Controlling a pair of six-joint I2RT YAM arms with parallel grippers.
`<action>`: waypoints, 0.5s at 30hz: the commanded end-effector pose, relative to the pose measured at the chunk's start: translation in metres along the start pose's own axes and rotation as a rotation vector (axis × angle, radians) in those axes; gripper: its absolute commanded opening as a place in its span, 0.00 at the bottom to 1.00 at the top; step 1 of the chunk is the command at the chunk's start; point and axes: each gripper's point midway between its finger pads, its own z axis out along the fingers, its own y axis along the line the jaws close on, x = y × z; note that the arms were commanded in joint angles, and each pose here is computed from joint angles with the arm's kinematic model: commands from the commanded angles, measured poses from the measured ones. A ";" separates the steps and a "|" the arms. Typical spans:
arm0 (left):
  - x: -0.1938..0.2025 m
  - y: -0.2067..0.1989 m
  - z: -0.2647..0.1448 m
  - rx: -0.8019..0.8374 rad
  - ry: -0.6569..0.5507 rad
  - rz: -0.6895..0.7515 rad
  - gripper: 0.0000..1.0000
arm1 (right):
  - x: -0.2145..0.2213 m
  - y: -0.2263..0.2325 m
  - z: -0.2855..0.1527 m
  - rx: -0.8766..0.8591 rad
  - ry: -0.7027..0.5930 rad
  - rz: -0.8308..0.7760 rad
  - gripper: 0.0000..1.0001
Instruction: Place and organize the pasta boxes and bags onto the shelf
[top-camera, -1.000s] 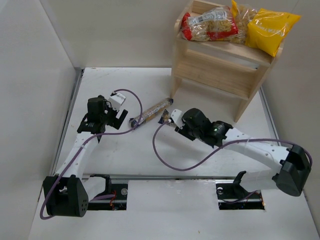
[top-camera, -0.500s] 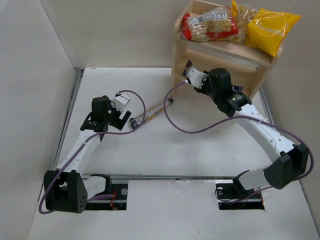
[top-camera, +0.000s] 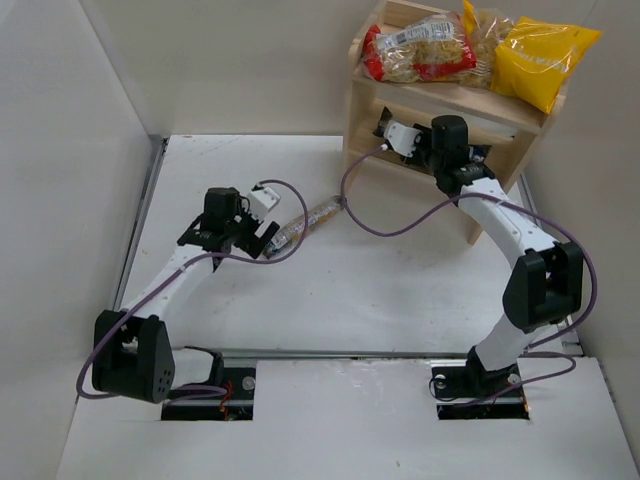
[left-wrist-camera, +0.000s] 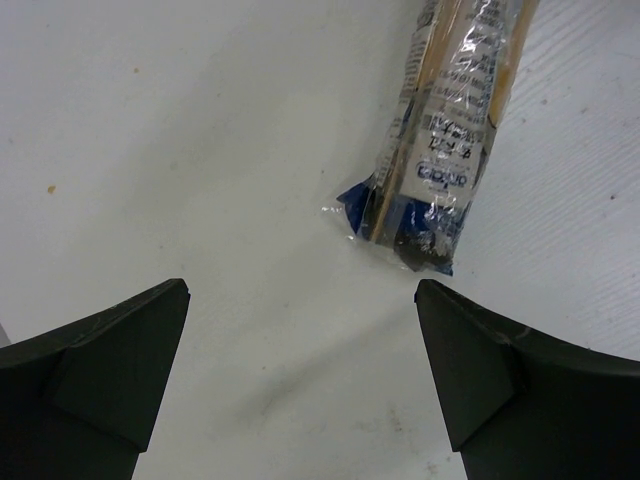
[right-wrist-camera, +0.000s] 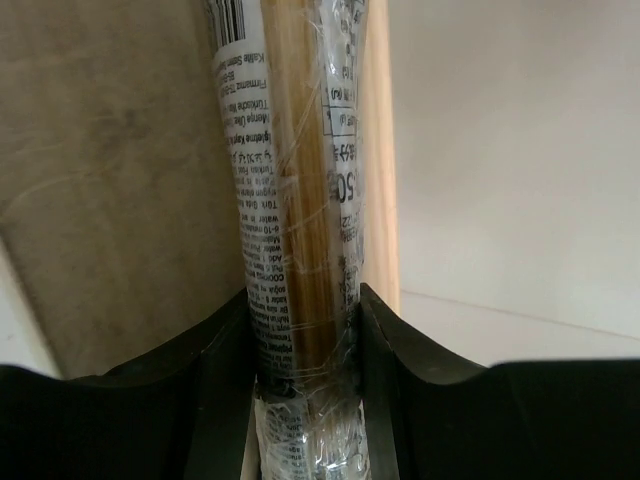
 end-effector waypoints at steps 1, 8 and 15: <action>-0.033 -0.003 0.002 0.028 -0.066 0.036 1.00 | -0.037 -0.059 -0.015 0.180 -0.157 0.011 0.20; -0.044 -0.058 0.021 0.240 -0.027 0.149 1.00 | -0.029 -0.039 -0.025 0.176 -0.159 0.063 0.94; -0.059 -0.069 0.066 0.280 0.013 0.204 1.00 | -0.055 -0.052 -0.071 0.299 -0.258 0.144 1.00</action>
